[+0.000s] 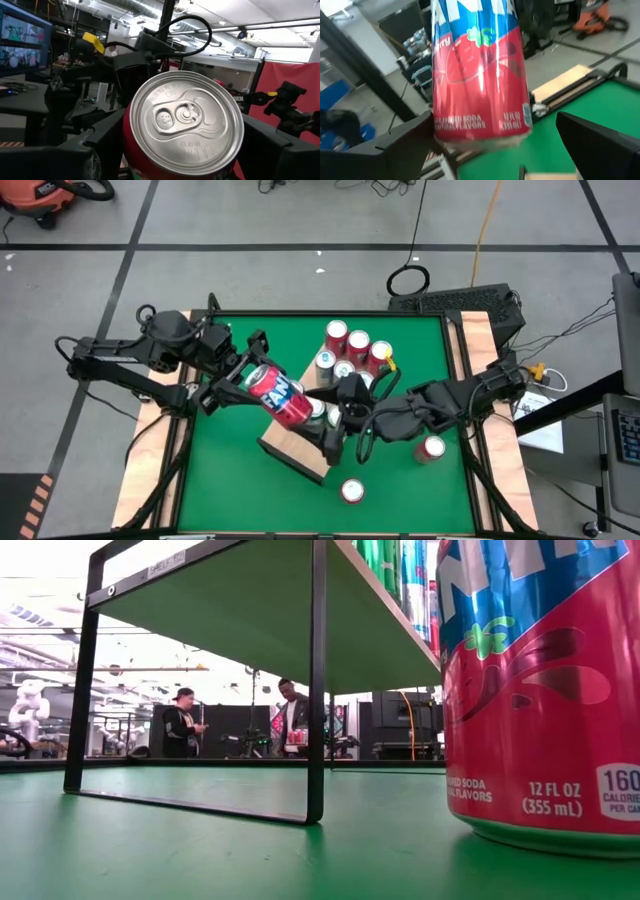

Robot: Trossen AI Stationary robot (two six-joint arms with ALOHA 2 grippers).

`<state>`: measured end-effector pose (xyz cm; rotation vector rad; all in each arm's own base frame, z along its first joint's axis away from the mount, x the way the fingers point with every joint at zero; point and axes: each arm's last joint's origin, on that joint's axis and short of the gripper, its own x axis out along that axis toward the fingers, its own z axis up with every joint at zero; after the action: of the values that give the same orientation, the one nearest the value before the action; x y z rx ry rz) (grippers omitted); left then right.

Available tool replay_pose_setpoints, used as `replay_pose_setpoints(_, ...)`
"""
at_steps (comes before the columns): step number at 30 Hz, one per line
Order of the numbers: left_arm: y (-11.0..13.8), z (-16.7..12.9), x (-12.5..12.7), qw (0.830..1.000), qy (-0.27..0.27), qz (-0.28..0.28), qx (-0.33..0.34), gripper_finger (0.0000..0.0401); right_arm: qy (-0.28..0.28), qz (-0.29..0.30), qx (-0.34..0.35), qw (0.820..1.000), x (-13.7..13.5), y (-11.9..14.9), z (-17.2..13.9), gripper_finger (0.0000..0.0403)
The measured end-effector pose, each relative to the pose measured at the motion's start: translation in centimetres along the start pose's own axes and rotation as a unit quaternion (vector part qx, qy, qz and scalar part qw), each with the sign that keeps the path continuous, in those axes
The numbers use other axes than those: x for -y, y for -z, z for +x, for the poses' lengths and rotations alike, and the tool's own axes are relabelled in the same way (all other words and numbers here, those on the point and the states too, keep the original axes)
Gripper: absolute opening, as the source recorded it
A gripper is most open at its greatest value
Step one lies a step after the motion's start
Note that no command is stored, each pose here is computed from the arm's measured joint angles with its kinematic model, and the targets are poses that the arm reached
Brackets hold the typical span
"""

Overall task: Sort soda cans
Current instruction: Put the red soda can on the shelf

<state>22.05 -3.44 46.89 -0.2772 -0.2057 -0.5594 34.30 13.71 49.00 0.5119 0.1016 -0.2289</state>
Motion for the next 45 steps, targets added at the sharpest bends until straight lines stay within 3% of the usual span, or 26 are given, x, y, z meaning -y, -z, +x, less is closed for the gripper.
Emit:
replay_pose_setpoints(8, 1.1, 1.3, -0.4, 1.0, -0.007, -0.012, -0.015, 0.029, -0.021, 0.003, -0.059, 0.998, 0.6, 0.0, -0.7, 0.04)
replay_pose_setpoints(20, 1.9, 2.1, -0.9, 0.999, -0.009, -0.008, -0.031, 0.029, 0.013, -0.001, -0.135, 0.991, 1.6, 0.2, -4.6, 0.04)
replay_pose_setpoints(26, 3.2, 2.0, -1.3, 0.995, -0.04, -0.027, -0.09, 0.029, 0.014, 0.018, -0.162, 0.986, 1.9, 0.1, -5.5, 0.04)
replay_pose_setpoints(33, 4.7, 2.4, -1.7, 0.989, -0.066, -0.015, -0.135, 0.029, 0.026, -0.003, -0.196, 0.98, 2.2, 0.8, -5.8, 0.04)
replay_pose_setpoints(45, 8.6, 5.3, -1.6, 0.979, -0.051, -0.014, -0.198, 0.029, 0.013, 0.018, -0.227, 0.974, 1.0, 1.9, -7.9, 0.04)
